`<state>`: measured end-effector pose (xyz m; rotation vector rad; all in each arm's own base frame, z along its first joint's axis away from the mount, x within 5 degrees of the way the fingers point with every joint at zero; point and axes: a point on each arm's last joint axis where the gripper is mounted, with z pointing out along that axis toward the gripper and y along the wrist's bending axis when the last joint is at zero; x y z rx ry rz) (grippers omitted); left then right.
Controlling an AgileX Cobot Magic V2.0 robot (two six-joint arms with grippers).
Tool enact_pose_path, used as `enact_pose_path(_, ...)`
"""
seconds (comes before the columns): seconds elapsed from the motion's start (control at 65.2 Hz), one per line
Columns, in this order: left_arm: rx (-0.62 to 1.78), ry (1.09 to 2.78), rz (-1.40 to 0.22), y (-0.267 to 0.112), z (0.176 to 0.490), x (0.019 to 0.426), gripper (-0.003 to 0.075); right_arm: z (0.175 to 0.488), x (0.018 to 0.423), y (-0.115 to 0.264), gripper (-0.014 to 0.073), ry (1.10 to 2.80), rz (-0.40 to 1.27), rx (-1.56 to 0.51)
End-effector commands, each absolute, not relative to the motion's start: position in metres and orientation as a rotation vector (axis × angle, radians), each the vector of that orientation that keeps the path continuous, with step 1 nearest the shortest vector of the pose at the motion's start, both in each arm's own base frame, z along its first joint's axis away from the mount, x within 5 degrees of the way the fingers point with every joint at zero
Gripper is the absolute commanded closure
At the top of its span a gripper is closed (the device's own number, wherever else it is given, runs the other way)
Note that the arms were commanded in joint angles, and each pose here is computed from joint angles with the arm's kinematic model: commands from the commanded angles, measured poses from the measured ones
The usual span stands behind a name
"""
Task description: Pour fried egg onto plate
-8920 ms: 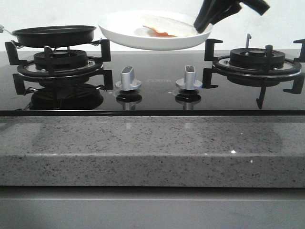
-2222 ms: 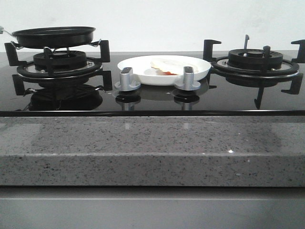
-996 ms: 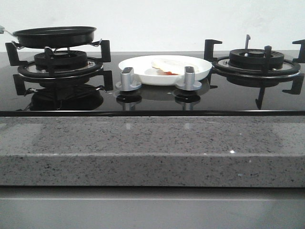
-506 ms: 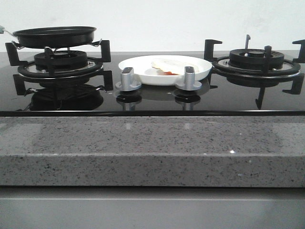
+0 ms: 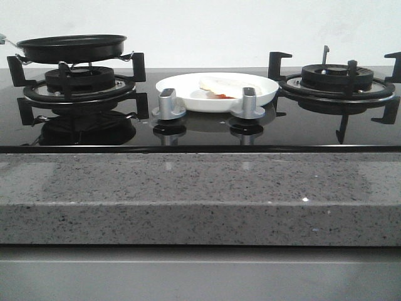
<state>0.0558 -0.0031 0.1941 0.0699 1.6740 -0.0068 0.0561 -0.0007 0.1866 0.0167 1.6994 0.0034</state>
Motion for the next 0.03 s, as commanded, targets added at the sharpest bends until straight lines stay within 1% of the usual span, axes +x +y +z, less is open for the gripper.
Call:
enact_pose_path(0.0, 0.046, 1.578, -0.014, -0.0024, 0.201, 0.0551, 0.0739, 0.1963, 0.0551, -0.0008, 0.0655, 1.597, -0.005, 0.012)
enact_pose_path(0.015, 0.046, 1.578, -0.014, -0.0024, 0.201, 0.0551, 0.0739, 0.1963, 0.0551, -0.0008, 0.0655, 1.597, -0.005, 0.012)
